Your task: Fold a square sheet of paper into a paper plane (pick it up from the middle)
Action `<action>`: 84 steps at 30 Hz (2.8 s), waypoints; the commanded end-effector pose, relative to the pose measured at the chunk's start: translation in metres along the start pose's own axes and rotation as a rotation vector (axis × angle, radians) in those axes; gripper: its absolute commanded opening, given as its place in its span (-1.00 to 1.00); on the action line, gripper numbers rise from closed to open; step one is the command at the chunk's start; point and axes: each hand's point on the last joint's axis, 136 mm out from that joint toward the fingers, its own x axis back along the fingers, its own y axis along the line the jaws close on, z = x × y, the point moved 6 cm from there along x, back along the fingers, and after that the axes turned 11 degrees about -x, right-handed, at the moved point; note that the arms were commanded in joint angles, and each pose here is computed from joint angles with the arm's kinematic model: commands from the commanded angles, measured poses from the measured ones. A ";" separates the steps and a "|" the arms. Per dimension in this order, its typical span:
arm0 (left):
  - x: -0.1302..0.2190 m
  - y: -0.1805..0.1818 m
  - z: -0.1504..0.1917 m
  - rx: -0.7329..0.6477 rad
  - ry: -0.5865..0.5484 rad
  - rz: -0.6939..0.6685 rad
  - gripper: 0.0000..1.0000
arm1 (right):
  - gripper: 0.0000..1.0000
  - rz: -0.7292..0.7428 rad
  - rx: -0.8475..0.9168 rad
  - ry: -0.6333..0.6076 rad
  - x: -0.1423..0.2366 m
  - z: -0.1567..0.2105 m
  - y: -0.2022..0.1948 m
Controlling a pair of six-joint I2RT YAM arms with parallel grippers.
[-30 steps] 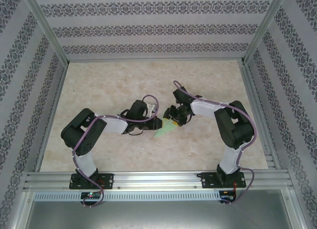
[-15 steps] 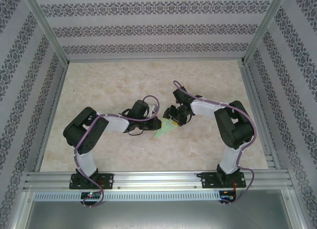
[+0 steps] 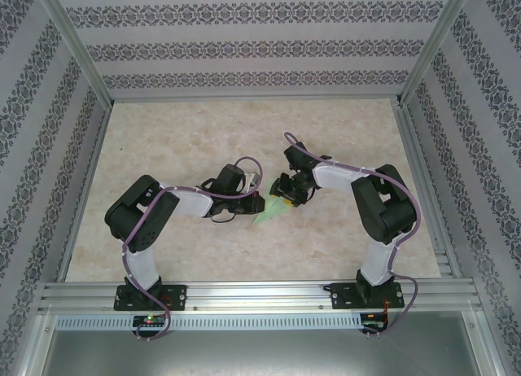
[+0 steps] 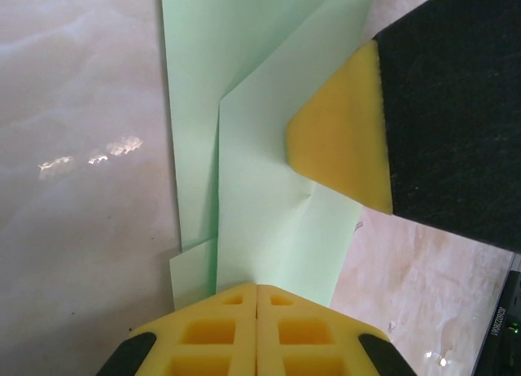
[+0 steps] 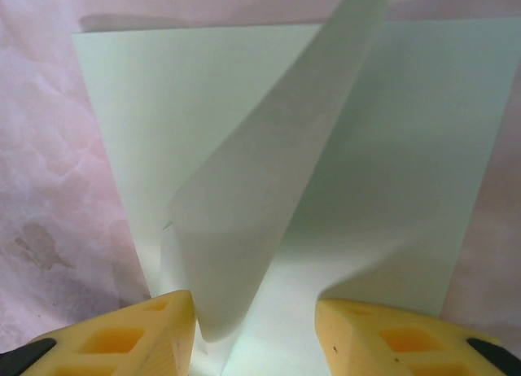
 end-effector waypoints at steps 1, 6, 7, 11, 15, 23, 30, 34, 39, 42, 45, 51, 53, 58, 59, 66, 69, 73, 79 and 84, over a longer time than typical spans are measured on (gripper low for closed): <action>-0.002 0.003 0.000 -0.007 0.016 -0.016 -0.86 | -0.03 0.251 -0.030 0.029 -0.041 0.008 -0.057; 0.005 -0.002 -0.006 -0.016 -0.005 -0.011 -0.86 | -0.04 0.275 -0.030 0.040 -0.044 0.009 -0.059; 0.007 -0.004 -0.009 -0.020 -0.016 -0.007 -0.85 | -0.05 0.280 -0.033 0.041 -0.044 0.009 -0.061; 0.019 -0.012 -0.018 -0.034 -0.067 -0.002 -0.83 | -0.07 0.293 -0.030 0.043 -0.045 0.010 -0.063; 0.029 -0.017 -0.027 -0.044 -0.117 -0.015 -0.83 | -0.07 0.294 -0.025 0.044 -0.045 0.010 -0.063; 0.021 -0.023 -0.027 -0.046 -0.095 0.065 -0.80 | -0.02 0.292 -0.022 0.049 -0.047 0.010 -0.063; 0.009 -0.024 -0.022 -0.049 -0.038 0.100 -0.78 | 0.04 0.281 -0.022 0.055 -0.048 0.011 -0.061; 0.005 -0.025 -0.022 -0.053 -0.030 0.105 -0.78 | 0.08 0.277 -0.022 0.060 -0.049 0.011 -0.060; 0.004 -0.021 -0.022 -0.052 -0.027 0.076 -0.78 | 0.10 0.265 -0.025 0.063 -0.049 0.011 -0.059; 0.013 -0.021 -0.024 -0.060 -0.050 0.063 -0.73 | 0.10 0.222 -0.031 0.062 -0.046 0.010 -0.055; 0.030 -0.023 -0.029 -0.071 -0.102 0.063 -0.64 | 0.11 0.144 -0.011 0.040 -0.035 0.008 -0.045; 0.036 -0.015 -0.025 -0.056 -0.123 0.022 -0.50 | 0.16 -0.071 0.102 -0.046 0.011 0.006 -0.003; 0.037 -0.010 -0.025 -0.032 -0.134 0.005 -0.46 | 0.18 -0.135 0.141 -0.075 0.026 0.008 0.008; 0.036 -0.001 -0.024 0.013 -0.147 -0.038 -0.45 | 0.33 -0.264 0.187 -0.102 0.048 0.017 0.017; 0.035 0.000 -0.023 0.018 -0.144 -0.039 -0.45 | 0.35 -0.284 0.189 -0.103 0.049 0.018 0.018; 0.023 0.004 -0.017 0.035 -0.101 -0.008 -0.53 | 0.43 -0.325 0.177 -0.068 0.039 0.025 0.016; 0.017 0.004 -0.014 0.035 -0.079 0.002 -0.59 | 0.44 -0.355 0.172 -0.054 0.036 0.027 0.018; 0.007 0.002 -0.011 0.026 -0.037 0.022 -0.61 | 0.46 -0.401 0.178 -0.073 0.042 0.029 0.019; -0.002 -0.002 -0.010 0.004 -0.007 0.011 -0.61 | 0.49 -0.418 0.171 -0.078 0.046 0.030 0.019; -0.003 0.003 -0.008 0.012 0.008 -0.025 -0.60 | 0.50 -0.452 0.162 -0.091 0.050 0.031 0.017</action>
